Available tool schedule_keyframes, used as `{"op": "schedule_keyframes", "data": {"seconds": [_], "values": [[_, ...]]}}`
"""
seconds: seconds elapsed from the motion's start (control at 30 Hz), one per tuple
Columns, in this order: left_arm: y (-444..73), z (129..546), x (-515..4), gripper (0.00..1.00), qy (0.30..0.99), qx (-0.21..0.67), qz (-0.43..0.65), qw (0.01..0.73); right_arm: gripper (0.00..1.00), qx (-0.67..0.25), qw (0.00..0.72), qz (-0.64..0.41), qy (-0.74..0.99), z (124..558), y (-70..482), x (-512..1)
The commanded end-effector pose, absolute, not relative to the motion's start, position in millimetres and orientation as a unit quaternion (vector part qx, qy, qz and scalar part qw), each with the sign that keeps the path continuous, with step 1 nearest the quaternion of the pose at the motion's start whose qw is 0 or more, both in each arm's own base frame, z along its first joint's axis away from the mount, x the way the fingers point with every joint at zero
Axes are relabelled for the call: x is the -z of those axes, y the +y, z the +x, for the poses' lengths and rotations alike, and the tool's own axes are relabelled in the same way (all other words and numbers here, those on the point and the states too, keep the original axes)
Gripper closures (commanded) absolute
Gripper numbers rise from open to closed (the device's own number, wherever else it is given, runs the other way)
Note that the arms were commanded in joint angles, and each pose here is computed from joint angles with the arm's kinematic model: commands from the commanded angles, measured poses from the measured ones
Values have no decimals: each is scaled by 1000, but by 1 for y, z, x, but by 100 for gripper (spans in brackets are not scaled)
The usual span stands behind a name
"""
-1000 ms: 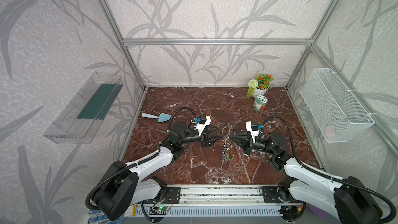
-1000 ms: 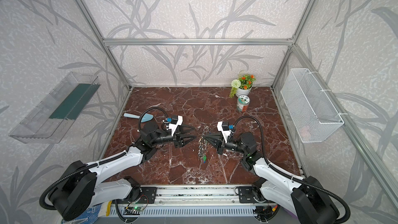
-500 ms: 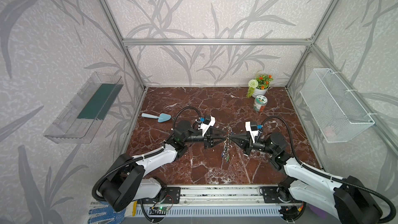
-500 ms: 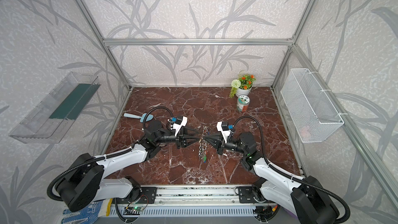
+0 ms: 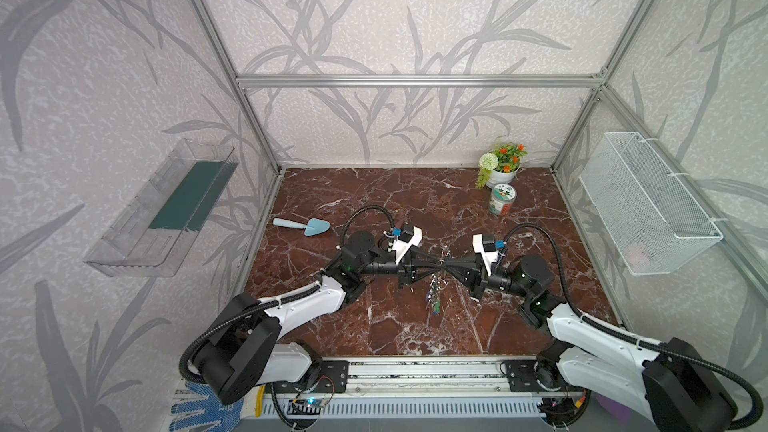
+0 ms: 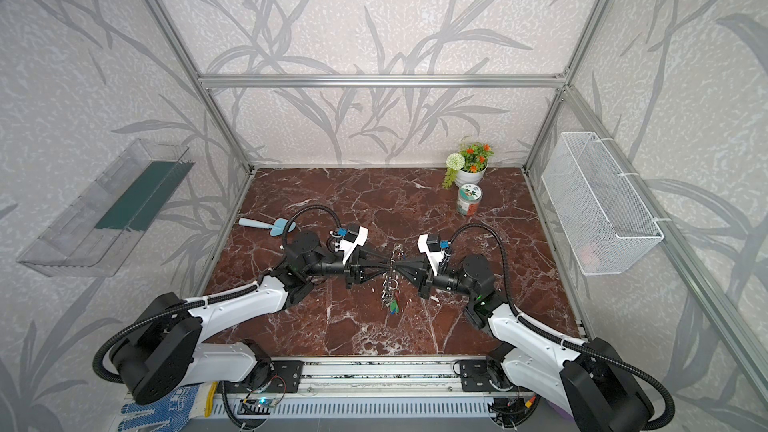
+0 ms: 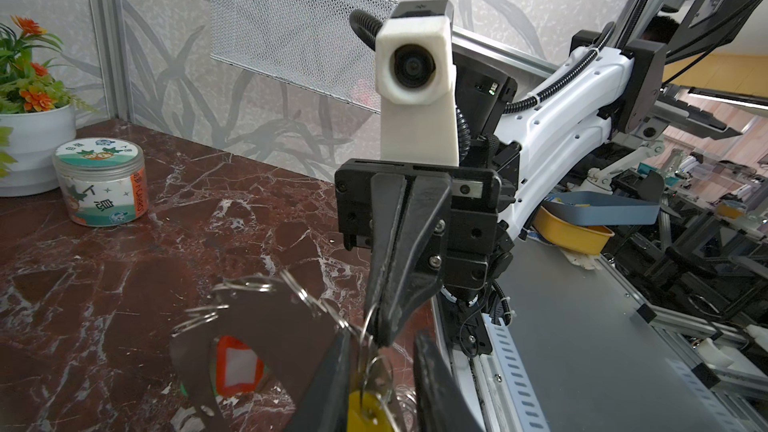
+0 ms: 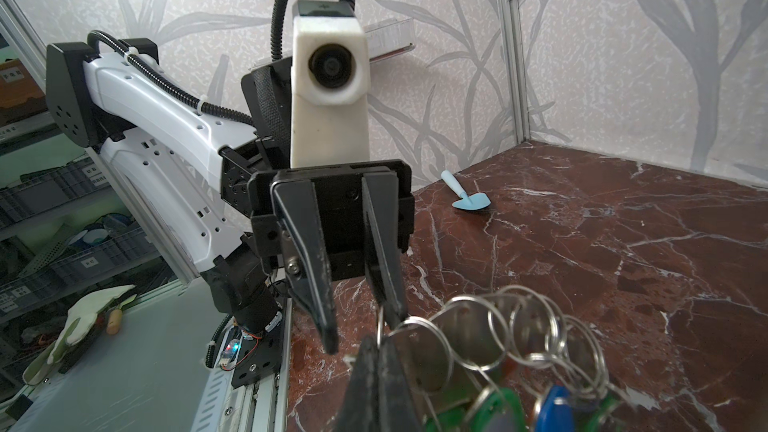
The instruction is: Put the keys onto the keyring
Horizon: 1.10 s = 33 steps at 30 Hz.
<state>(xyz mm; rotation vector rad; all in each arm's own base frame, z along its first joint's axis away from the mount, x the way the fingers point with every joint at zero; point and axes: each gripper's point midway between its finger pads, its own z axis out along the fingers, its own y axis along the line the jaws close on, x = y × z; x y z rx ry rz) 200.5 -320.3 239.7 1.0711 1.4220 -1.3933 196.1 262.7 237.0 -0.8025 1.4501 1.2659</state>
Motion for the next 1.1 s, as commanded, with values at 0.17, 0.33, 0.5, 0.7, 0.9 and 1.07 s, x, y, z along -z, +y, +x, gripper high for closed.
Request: {"op": "schedule_keyframes", "data": {"seconds": [0.17,0.33,0.5,0.7,0.9,1.07], "values": [[-321,200,-238,86,567,545,444,428,100,-530,540,-339,559,194,262,-271],[-321,199,-238,89,567,547,444,427,100,-531,539,-339,559,194,262,-271],[-321,198,-243,90,560,554,442,429,100,-531,538,-338,561,195,262,-270],[-323,198,-244,93,557,559,442,426,100,-531,537,-339,561,195,263,-269],[-323,199,-245,100,561,558,437,427,100,-530,536,-340,563,195,263,-268],[-322,205,-247,100,576,541,427,440,100,-527,537,-340,565,196,262,-267]]}}
